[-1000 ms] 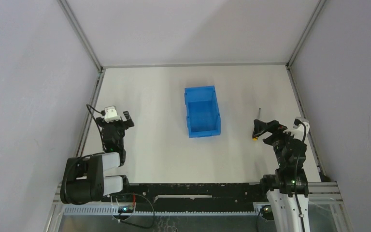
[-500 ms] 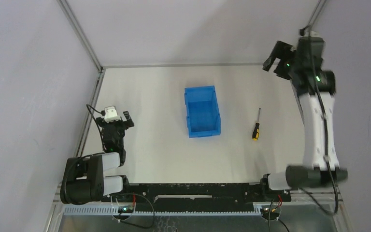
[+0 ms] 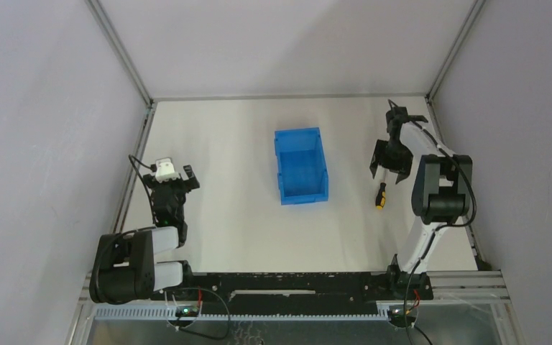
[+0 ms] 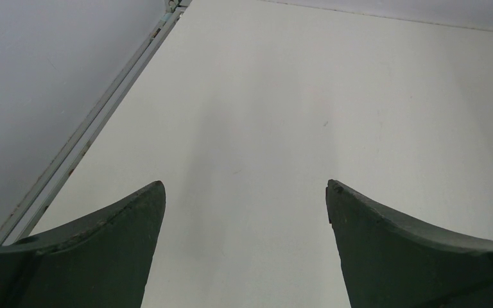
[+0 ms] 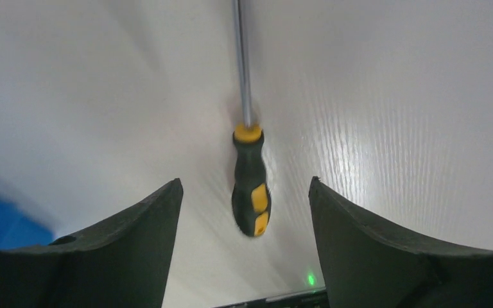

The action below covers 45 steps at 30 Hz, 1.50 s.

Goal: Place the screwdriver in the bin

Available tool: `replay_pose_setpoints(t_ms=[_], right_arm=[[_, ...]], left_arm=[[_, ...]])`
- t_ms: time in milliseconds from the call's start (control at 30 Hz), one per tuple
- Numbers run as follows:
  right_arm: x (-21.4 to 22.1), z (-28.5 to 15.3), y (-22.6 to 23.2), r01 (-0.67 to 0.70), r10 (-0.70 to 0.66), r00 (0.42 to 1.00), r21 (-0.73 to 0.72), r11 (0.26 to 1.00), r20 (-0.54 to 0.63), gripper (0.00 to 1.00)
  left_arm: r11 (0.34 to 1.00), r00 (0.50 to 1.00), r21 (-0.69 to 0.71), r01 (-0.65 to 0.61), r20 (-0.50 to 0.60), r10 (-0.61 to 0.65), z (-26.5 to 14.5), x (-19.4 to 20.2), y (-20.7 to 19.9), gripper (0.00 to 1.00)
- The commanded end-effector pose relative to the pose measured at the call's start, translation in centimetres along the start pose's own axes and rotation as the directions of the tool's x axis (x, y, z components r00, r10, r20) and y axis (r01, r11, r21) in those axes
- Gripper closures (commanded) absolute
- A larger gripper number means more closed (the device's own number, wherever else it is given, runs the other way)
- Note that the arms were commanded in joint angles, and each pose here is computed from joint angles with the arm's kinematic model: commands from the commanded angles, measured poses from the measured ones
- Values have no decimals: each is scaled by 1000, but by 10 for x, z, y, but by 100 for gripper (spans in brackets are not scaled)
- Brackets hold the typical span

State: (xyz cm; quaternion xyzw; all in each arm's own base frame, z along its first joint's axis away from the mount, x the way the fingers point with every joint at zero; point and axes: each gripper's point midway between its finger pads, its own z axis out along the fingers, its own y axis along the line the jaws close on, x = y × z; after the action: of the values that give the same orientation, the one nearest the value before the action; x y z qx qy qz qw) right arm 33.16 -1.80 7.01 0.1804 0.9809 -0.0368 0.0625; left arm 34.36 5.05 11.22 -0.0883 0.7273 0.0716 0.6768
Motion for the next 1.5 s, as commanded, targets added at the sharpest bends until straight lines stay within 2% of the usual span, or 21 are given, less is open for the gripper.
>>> replay_pose_setpoints(t_ms=[0, 133, 200, 267, 333, 533, 667, 767, 933, 1033, 1200, 1333, 1467], right_arm=[[-12, 39, -5, -6, 4, 999, 45, 999, 37, 27], [-6, 62, -6, 15, -16, 1000, 50, 999, 19, 39], [-4, 67, -5, 37, -37, 999, 45, 998, 12, 49], [-1, 69, -5, 58, -58, 998, 38, 998, -8, 68], [-1, 62, -7, 67, -67, 998, 44, 997, -3, 99], [-15, -11, -16, 74, -77, 996, 69, 995, 42, 100], [-13, -66, -20, 69, -69, 998, 70, 995, -3, 100], [-9, -88, -19, 53, -51, 998, 62, 997, -35, 100], [-11, -104, -7, 43, -42, 999, 27, 999, -12, 100], [-12, -119, 34, 85, -79, 995, -86, 993, 68, 100], [13, -148, 141, 280, -236, 954, -273, 920, 185, 100], [36, -166, 202, 410, -344, 907, -321, 854, 244, 100], [45, -170, 233, 512, -431, 850, -282, 812, 303, 100]], left_arm=[[1000, 998, -2, 13, 69, -13, 8, -24, -2, 0], [1000, 997, -1, 13, 70, -13, 8, -25, -2, 0], [1000, 998, -2, 13, 68, -13, 8, -24, -2, 0], [1000, 997, -1, 13, 70, -13, 8, -25, -2, 0], [1000, 998, 0, 13, 69, -13, 8, -24, -2, 0], [1000, 997, -1, 13, 70, -12, 8, -25, -2, 0], [1000, 998, -1, 13, 68, -13, 8, -24, -2, 0], [1000, 998, 0, 13, 69, -13, 8, -24, -2, 0], [1000, 998, 0, 12, 68, -12, 8, -24, -2, 0], [1000, 998, -1, 12, 69, -12, 8, -24, -2, 0], [1000, 998, -1, 13, 68, -13, 8, -24, -2, 0], [1000, 998, -2, 13, 68, -13, 8, -24, -2, 0], [1000, 998, -2, 12, 68, -12, 8, -24, -2, 0]])
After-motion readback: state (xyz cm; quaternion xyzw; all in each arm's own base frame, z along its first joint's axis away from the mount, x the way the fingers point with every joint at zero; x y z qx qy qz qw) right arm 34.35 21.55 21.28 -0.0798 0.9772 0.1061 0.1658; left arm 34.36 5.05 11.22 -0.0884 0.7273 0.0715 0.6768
